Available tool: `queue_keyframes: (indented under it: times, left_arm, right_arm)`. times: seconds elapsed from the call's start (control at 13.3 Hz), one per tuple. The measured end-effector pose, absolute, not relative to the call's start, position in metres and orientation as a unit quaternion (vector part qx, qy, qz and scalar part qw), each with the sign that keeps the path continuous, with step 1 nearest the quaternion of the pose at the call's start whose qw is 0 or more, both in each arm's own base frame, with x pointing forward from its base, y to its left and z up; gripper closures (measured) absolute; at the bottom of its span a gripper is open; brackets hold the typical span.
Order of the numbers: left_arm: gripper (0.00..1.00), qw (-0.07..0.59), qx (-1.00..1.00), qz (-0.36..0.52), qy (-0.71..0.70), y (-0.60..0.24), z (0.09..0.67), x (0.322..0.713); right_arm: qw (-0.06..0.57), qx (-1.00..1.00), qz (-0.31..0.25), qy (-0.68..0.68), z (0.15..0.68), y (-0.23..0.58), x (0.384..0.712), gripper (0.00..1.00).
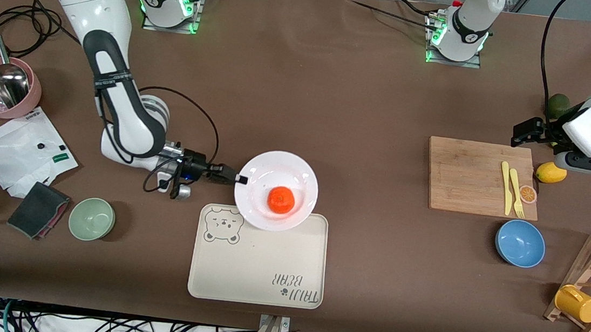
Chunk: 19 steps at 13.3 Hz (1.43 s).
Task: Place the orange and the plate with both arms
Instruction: 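Slide the plate with the right gripper onto the bear placemat, then push the plate further onto the placemat with the right gripper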
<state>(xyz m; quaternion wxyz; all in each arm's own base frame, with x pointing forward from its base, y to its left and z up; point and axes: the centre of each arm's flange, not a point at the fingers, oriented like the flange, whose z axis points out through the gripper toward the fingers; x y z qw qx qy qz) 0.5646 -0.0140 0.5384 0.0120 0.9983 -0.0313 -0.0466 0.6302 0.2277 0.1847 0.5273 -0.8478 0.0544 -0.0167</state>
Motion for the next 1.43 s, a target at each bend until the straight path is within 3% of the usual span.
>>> queue_keyframes:
  times: [0.6,1.05,1.43]
  left_arm:
    - [0.0,0.012,0.998,-0.047,-0.031,-0.014,0.538,0.565]
    - [0.0,0.012,0.998,-0.047,-0.031,-0.014,0.538,0.565]
    - [0.0,0.012,0.998,-0.047,-0.031,-0.014,0.538,0.565]
  right_arm:
    - [0.53,-0.838,-0.062,0.116,0.181,0.189,0.718,0.96]
    - [0.519,-0.84,-0.088,0.133,0.134,0.182,0.745,0.96]
    - [0.52,-0.839,-0.087,0.135,0.126,0.186,0.747,0.96]
